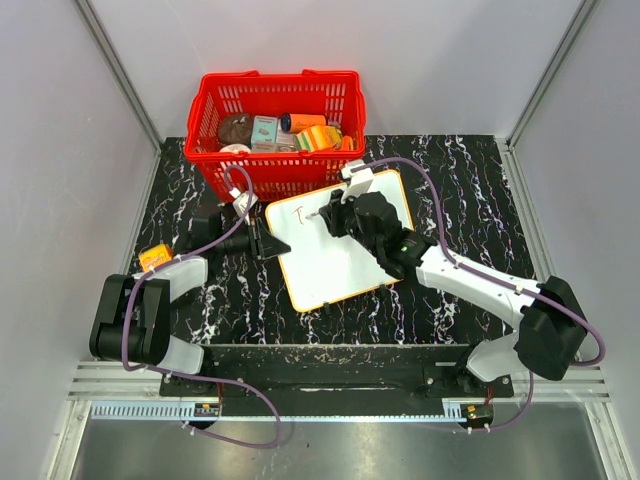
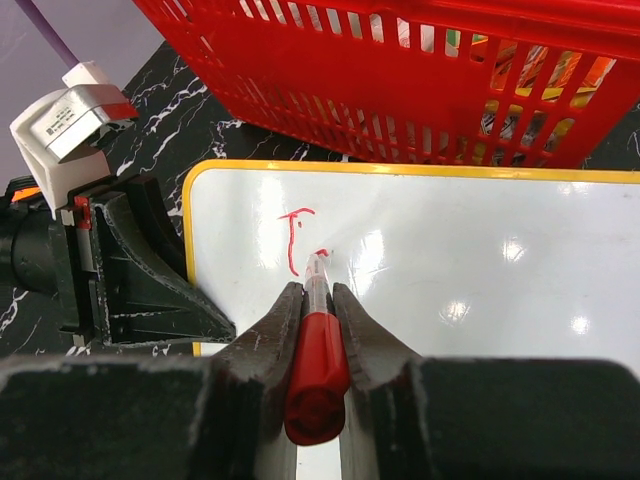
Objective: Write a sentence on the whiteboard
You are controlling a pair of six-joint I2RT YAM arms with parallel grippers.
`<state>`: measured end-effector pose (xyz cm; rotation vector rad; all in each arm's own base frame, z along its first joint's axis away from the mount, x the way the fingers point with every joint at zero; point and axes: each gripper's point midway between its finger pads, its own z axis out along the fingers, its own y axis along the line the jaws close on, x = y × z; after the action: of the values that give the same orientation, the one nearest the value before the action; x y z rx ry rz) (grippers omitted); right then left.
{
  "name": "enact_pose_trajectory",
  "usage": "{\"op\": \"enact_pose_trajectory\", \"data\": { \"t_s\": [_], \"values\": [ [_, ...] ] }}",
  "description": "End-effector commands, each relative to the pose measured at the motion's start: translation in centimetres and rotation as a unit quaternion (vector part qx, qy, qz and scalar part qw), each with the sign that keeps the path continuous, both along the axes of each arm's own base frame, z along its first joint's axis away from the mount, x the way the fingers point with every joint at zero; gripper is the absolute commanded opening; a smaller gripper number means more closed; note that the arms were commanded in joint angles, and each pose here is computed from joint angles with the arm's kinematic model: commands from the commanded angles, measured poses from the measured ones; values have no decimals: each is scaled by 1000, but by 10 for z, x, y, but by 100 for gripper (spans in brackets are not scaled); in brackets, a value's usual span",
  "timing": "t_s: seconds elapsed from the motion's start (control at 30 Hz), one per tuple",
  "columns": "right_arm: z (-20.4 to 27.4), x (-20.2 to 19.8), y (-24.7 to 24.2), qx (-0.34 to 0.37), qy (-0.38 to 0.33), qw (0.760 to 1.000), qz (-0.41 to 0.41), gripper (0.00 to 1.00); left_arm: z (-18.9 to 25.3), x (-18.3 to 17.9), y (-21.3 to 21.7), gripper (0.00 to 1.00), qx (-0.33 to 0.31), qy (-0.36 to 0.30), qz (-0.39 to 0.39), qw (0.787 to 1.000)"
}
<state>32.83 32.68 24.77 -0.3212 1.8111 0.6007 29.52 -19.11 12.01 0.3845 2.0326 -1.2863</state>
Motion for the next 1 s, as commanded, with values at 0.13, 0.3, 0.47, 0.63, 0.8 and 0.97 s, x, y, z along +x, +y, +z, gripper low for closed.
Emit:
{"op": "enact_pose_trajectory", "data": {
  "t_s": [0.13, 0.3, 0.47, 0.63, 0.8, 0.97],
  "values": [
    [-5, -6, -8, 3, 11, 1000, -2, 0, -12, 1, -1, 0, 32, -43, -7, 999],
    [-3, -3, -20, 4, 3, 999, -32, 0, -12, 1, -1, 0, 32, -43, -7, 999],
    [3, 4, -20, 4, -5, 999, -45, 0, -12, 0, -1, 0, 32, -43, -7, 999],
    [15, 11, -16, 8, -15, 999, -49, 0, -12, 0, -1, 0, 32, -42, -7, 999],
    [24, 13, -14, 15, -26, 998, -47, 0, -14, 0, -2, 0, 31, -40, -10, 999],
    [22, 11, -7, 17, -25, 999, -29, 0, -12, 0, -2, 0, 31, -41, -10, 999]
  ]
}}
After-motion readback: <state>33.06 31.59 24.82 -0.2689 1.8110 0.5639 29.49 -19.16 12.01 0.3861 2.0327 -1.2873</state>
